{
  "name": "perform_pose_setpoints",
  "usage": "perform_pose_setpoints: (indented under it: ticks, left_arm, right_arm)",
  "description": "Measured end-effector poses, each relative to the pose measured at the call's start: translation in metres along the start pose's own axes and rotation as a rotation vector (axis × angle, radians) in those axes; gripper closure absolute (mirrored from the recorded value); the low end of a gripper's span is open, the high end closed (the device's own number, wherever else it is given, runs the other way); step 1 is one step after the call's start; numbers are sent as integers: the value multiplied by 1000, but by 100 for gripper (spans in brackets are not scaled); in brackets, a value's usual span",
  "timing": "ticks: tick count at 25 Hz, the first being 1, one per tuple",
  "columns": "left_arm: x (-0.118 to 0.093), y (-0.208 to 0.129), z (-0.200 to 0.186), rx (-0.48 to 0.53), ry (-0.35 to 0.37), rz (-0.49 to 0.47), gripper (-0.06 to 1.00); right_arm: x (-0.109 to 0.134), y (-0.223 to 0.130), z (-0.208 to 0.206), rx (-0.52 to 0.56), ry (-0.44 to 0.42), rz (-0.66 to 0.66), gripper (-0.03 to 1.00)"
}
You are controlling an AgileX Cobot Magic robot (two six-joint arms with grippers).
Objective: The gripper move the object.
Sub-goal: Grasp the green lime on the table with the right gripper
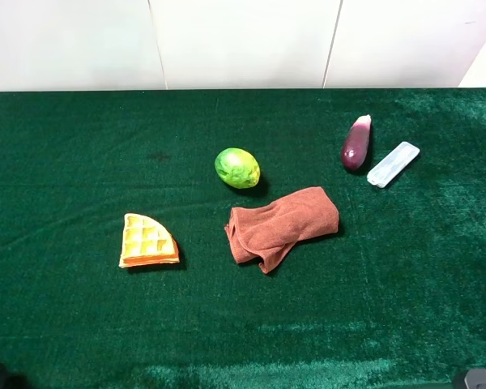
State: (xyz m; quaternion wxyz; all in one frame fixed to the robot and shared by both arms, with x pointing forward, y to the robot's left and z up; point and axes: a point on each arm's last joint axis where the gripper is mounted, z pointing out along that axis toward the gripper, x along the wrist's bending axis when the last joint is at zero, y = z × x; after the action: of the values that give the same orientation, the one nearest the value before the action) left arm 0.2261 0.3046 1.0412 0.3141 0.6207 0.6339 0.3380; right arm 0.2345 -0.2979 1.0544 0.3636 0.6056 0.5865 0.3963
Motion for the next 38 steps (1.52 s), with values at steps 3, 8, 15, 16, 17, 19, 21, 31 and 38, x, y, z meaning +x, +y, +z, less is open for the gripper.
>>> perform_pose_setpoints:
  ticks: [3, 8, 15, 16, 17, 19, 21, 31, 38]
  left_arm:
    - [0, 0, 0, 0, 0, 0, -3]
    - [0, 0, 0, 0, 0, 0, -3]
    - [0, 0, 0, 0, 0, 0, -3]
    - [0, 0, 0, 0, 0, 0, -3]
    - [0, 0, 0, 0, 0, 0, -3]
    - [0, 0, 0, 0, 0, 0, -3]
    - [0, 0, 0, 0, 0, 0, -3]
    - [0, 0, 0, 0, 0, 0, -3]
    - [0, 0, 0, 0, 0, 0, -3]
  right_arm:
    - [0, 0, 0, 0, 0, 0, 27]
    - [0, 0, 0, 0, 0, 0, 27]
    - [0, 0, 0, 0, 0, 0, 27]
    - [0, 0, 0, 0, 0, 0, 27]
    - [0, 0, 0, 0, 0, 0, 27]
    - [0, 0, 0, 0, 0, 0, 27]
    - [0, 0, 0, 0, 0, 0, 27]
    - [3, 0, 0, 1, 34, 21, 27]
    - [5, 0, 0, 0, 58, 35, 27]
